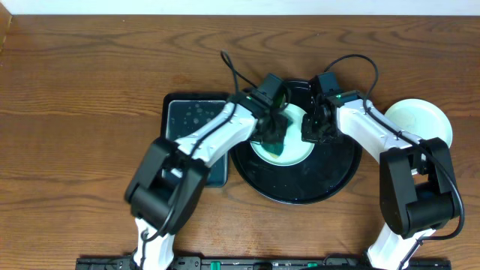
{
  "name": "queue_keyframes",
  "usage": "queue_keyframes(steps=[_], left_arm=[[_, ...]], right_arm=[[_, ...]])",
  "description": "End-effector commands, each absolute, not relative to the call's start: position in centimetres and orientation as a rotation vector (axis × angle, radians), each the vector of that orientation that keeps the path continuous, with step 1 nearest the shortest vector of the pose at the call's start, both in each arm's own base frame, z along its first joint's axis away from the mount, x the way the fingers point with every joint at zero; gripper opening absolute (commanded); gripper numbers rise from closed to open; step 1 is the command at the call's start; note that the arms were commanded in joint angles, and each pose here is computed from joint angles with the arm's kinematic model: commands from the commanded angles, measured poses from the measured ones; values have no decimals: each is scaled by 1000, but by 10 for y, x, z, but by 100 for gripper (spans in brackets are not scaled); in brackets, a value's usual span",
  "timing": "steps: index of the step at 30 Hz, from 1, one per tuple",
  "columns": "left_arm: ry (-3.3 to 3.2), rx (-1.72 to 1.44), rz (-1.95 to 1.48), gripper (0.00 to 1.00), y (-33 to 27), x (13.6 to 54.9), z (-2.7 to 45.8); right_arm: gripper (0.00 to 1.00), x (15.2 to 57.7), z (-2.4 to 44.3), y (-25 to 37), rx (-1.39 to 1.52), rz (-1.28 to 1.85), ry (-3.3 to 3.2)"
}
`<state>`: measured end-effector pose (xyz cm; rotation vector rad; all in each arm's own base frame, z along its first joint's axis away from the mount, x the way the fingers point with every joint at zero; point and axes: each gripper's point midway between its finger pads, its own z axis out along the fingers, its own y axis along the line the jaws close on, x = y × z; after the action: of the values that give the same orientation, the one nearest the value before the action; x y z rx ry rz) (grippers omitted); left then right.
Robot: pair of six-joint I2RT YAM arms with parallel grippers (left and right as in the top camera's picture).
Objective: Clean dirty plates on tray and stack at the side
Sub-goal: 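Carry the green sponge with the left gripper onto the plate, then scrub the plate with the sponge while the right gripper holds its rim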
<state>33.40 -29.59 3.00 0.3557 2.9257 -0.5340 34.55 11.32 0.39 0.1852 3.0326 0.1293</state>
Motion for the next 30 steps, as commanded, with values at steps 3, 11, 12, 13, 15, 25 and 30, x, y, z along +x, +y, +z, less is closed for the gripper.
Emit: queue_keyframes(steps=[3,11,12,13,15,25,30], left_arm=[[2936,376,-511,7,-305,336,14],[2916,245,-97,8,-241,363,2],[2928,164,-94,7,-232,367,2],[2935,102,-94,7,-227,369,2],[2946,-15,-95,7,-217,373,1],[3015,67,-579,8,-284,347,12],[2960,199,-663,8,-322,335,18]], right_arm=[[1,324,-15,109,166,89,3114],[1,323,-15,109,166,88,3116],[1,323,-14,109,166,88,3115],[1,323,-14,109,166,88,3115],[1,323,-15,109,166,88,3116],[1,322,-15,109,166,86,3121],[1,319,-15,108,167,80,3131]])
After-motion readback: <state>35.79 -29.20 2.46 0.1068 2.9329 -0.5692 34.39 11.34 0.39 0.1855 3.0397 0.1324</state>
